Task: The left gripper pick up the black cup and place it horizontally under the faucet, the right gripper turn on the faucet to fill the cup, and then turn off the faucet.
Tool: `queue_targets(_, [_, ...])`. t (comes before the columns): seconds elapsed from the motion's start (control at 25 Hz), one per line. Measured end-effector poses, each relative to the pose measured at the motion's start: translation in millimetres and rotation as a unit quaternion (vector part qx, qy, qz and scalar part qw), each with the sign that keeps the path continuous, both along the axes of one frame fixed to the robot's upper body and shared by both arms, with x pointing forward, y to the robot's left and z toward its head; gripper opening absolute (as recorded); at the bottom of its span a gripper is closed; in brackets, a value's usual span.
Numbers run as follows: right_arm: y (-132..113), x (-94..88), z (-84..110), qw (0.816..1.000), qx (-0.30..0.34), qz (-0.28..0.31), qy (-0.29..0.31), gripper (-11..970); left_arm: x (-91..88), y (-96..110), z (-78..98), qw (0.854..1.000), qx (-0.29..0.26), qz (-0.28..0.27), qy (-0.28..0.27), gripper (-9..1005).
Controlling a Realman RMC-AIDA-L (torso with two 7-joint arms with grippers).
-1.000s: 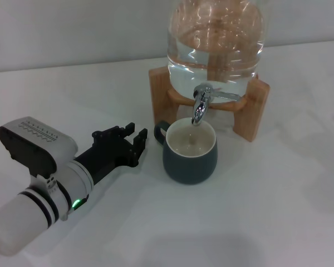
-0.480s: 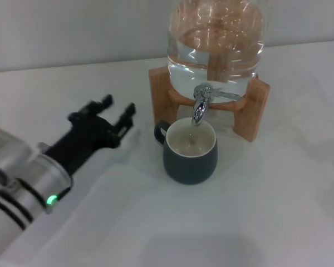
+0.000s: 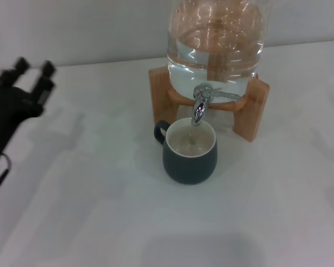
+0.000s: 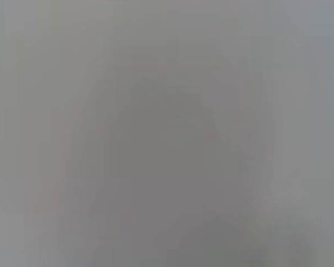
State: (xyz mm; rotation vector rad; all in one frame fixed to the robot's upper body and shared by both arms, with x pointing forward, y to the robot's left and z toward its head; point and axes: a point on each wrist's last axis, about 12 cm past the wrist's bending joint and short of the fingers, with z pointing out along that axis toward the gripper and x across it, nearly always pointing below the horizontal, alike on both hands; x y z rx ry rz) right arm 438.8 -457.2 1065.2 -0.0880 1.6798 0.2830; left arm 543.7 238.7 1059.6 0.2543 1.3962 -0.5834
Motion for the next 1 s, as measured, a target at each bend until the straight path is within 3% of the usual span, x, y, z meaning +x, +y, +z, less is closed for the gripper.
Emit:
queue_targets(0.2, [7.3,-4.0,5.5,0.999,0.004,0.046,-0.005,855,-3.3,30.7,-3.4,0.999,-0.021,0.041,0.007,564])
queue_targets(0.4, [32.3,-10.0,27.4,0.987,0.028,0.150,-0.053,855,-8.9,52.7,-11.6,0.997,-0.028,0.066,0.030,565])
queue_targets(0.52, [43.4,-9.5,31.5,0.978,0.040,0.197,-0.051,855,-11.4,59.7,-12.7,0.996,-0.027,0.074,0.029,565])
queue_targets(0.64, [62.2,-5.3,29.3,0.965,0.043,0.257,-0.031,855,-11.8,64.0,-13.0,0.996,-0.036,0.079,0.034,566])
queue_targets(1.0, [92.2,17.8,25.1,0.951,0.040,0.307,-0.018,855,-14.8,79.6,-13.2,0.994,-0.049,0.094,0.041,567])
